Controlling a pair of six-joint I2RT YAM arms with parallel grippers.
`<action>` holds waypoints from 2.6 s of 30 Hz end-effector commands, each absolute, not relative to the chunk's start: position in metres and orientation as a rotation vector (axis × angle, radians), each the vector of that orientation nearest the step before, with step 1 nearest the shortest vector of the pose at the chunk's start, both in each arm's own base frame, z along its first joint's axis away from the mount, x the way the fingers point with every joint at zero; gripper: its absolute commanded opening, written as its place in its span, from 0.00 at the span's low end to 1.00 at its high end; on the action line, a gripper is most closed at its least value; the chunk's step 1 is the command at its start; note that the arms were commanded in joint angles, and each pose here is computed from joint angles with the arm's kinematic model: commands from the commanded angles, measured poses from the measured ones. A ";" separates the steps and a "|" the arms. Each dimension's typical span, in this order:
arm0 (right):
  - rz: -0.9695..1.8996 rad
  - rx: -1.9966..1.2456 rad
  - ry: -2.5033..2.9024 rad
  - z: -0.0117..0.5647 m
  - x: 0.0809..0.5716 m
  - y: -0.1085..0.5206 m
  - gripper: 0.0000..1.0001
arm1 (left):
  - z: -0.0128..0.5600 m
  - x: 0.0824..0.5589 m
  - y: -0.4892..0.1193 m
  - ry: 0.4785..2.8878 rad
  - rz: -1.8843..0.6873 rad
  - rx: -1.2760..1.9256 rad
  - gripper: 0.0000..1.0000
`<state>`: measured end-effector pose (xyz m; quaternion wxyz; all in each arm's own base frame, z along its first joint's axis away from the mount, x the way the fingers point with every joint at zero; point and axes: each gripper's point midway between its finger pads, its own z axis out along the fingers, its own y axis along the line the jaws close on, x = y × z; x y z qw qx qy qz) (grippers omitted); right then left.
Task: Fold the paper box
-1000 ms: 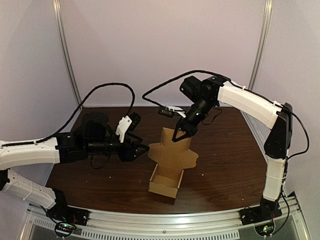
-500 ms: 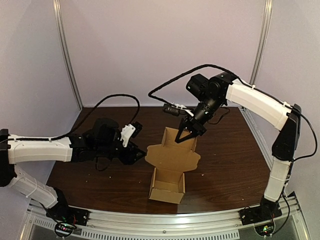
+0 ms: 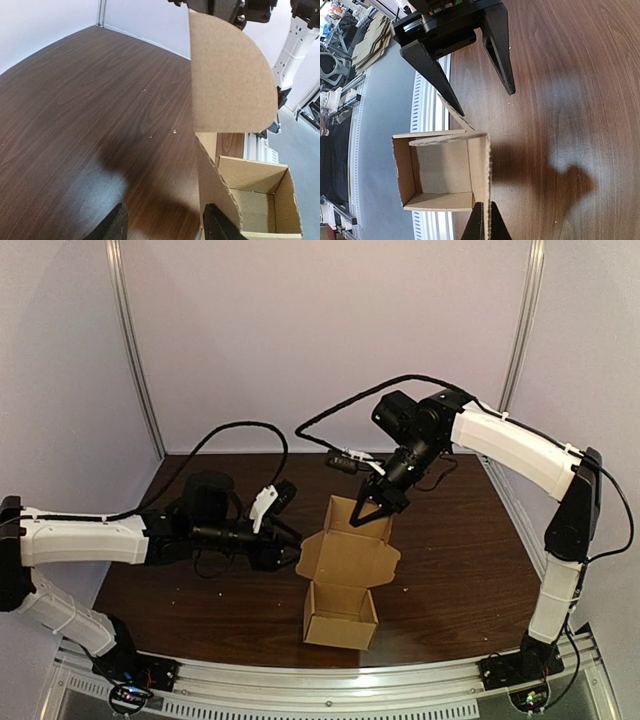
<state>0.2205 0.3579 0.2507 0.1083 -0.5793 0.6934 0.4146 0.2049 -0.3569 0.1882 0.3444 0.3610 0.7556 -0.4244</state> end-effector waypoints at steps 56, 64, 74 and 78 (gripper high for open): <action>1.217 -1.833 1.857 0.276 0.188 0.341 0.00 | 0.182 0.167 -0.375 1.978 -1.250 1.062 0.58; 1.180 -1.865 1.848 0.271 0.182 0.341 0.00 | 0.194 0.159 -0.372 1.906 -1.303 1.071 0.58; 1.116 -1.886 1.857 0.266 0.181 0.342 0.00 | 0.211 0.140 -0.382 1.807 -1.487 1.143 0.58; 1.095 -1.883 1.855 0.266 0.182 0.342 0.00 | 0.211 0.137 -0.378 1.812 -1.478 1.148 0.58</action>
